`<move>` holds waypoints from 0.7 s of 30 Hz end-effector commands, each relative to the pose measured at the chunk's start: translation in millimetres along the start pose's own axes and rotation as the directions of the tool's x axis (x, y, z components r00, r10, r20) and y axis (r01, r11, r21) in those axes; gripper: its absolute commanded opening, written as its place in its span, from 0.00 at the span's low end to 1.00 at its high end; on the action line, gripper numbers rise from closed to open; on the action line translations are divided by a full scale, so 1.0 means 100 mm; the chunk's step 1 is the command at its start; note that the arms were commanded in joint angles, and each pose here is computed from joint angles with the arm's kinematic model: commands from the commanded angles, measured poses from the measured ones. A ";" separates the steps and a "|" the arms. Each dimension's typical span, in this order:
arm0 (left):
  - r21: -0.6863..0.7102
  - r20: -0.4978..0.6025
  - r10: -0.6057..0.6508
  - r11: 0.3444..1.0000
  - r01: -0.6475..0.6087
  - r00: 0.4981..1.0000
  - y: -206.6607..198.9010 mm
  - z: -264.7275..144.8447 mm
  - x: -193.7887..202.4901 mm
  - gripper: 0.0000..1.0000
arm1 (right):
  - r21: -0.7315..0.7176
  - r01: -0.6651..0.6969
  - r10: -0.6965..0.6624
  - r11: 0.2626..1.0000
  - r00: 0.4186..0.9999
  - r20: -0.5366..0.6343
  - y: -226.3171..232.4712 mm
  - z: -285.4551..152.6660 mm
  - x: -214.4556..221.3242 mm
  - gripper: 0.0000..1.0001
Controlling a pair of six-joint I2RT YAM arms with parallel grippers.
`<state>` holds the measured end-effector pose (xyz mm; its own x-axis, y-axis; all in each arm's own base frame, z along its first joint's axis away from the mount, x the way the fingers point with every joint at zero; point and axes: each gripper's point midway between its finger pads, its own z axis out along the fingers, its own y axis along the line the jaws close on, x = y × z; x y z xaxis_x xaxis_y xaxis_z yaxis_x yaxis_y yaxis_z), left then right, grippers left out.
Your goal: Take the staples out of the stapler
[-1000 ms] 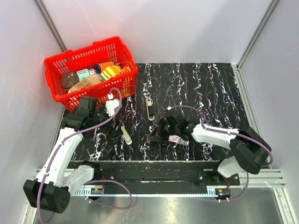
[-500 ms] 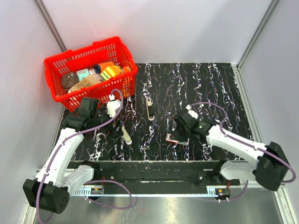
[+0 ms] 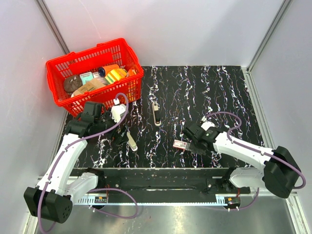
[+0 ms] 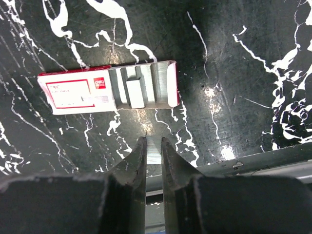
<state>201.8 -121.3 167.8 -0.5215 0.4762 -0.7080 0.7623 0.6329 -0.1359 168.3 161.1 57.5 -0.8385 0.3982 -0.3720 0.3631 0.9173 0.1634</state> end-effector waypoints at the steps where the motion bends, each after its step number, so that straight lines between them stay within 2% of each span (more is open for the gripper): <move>1: -0.039 0.037 0.045 0.998 -0.043 0.998 0.06 -0.04 -0.11 0.99 | 0.041 -0.016 0.013 0.999 0.997 0.078 0.01 0.01 -0.18 0.03; 21: -0.064 0.028 0.055 0.997 -0.053 0.998 0.11 -0.05 -0.10 0.99 | 0.078 -0.012 0.005 0.997 0.996 0.090 0.10 0.27 -0.32 0.06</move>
<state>204.6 -115.9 165.8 -0.5212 0.4897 -0.6989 0.7538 0.6482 -0.1080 190.2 154.5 37.2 -0.8283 0.3930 -0.3994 0.3989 0.9141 0.0721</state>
